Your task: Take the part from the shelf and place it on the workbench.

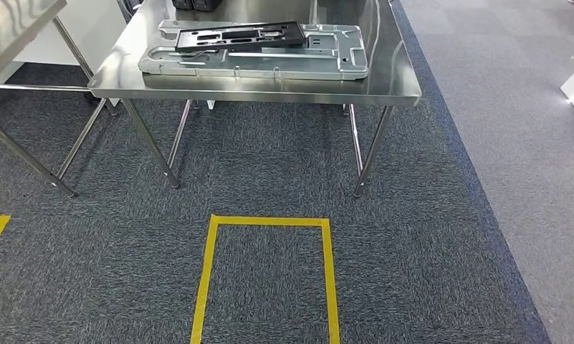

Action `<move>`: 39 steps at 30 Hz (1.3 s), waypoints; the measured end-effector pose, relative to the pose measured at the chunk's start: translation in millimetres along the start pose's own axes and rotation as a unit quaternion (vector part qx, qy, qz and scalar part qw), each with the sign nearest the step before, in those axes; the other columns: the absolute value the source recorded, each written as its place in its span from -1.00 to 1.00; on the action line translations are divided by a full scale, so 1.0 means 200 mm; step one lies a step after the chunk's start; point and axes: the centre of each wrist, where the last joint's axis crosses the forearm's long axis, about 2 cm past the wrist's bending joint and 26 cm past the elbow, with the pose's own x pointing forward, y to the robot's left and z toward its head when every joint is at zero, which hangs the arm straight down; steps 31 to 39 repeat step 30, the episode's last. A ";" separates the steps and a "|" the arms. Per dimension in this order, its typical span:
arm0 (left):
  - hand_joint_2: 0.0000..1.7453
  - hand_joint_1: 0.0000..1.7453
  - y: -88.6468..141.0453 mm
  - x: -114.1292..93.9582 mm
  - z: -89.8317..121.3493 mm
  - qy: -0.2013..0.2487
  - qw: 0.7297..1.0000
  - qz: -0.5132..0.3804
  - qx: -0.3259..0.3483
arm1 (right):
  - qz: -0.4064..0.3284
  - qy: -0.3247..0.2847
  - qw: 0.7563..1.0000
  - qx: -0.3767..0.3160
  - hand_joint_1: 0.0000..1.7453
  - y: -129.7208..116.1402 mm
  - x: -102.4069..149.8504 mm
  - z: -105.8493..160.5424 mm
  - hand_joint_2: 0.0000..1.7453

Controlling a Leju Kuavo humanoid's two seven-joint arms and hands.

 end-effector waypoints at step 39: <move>-0.33 -1.00 0.02 -0.02 0.01 0.024 1.000 0.004 0.012 | -0.035 0.038 0.999 0.000 -1.00 0.02 0.00 0.00 1.00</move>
